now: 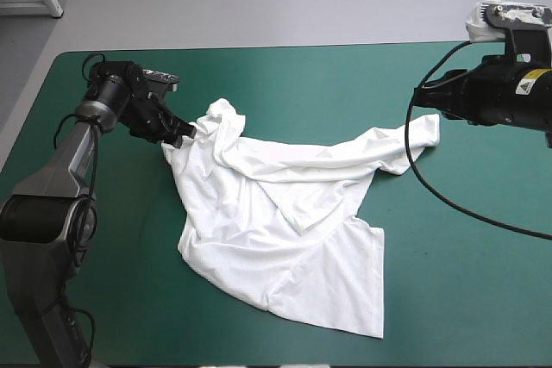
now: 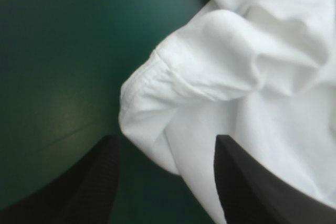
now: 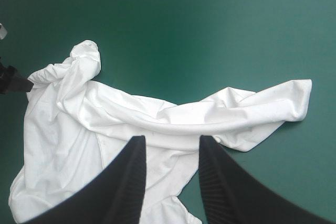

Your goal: Fold the cloth

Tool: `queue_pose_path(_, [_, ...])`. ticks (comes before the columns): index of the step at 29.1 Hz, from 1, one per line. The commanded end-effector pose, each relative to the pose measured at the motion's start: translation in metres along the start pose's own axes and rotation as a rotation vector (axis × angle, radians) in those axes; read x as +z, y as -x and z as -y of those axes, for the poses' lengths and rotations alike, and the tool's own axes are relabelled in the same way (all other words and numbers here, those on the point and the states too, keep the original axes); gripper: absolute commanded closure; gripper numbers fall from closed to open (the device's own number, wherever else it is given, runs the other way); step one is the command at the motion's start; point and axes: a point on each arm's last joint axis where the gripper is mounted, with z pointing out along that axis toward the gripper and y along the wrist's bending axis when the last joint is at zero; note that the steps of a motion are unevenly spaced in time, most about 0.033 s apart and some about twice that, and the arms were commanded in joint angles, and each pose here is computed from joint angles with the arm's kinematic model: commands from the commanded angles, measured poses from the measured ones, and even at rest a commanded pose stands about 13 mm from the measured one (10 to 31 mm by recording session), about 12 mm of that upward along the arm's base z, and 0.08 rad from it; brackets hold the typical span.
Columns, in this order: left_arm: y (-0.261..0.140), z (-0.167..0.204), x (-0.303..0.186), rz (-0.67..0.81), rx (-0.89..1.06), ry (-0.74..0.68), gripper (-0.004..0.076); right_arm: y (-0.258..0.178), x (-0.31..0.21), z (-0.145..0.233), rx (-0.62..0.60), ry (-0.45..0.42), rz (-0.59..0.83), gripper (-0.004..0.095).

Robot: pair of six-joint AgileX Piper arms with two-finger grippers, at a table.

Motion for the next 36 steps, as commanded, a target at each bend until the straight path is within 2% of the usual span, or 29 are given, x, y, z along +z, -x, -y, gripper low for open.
queue_pose_path(1, [0.01,-0.003,-0.012,0.071,-0.029,0.03,0.0329,0.005,-0.012,-0.004,-0.015,0.014,0.07,0.0586])
queue_pose_path(5, [0.019,-0.007,-0.003,0.077,-0.039,0.036,0.0345,0.005,-0.012,-0.003,-0.016,0.01,0.07,0.0586])
queue_pose_path(8, [0.025,-0.01,0.004,0.08,-0.03,0.056,0.0409,0.005,-0.01,-0.003,-0.016,0.008,0.066,0.0586])
queue_pose_path(10, [0.027,-0.011,0.011,0.07,-0.031,0.054,0.0483,0.005,-0.01,-0.002,-0.016,0.005,0.064,0.0586])
queue_pose_path(14, [0.028,-0.012,0.018,0.055,-0.032,0.05,0.0737,0.003,-0.002,0.0,-0.017,0.002,0.035,0.0584])
queue_pose_path(22, [0.029,-0.012,0.019,0.066,-0.034,0.048,0.0733,-0.061,0.071,0.009,0.032,0.05,-0.304,0.0571])
queue_pose_path(29, [0.031,-0.009,0.019,0.081,-0.047,0.02,0.0733,-0.126,0.113,-0.006,-0.088,0.059,-0.543,0.0566])
queue_pose_path(31, [0.031,-0.009,0.019,0.081,-0.049,0.02,0.0733,-0.143,0.119,-0.015,-0.162,0.065,-0.6,0.0522])
queue_pose_path(36, [0.031,-0.009,0.019,0.086,-0.05,0.013,0.0733,-0.179,0.125,-0.036,-0.241,0.076,-0.715,0.0292])
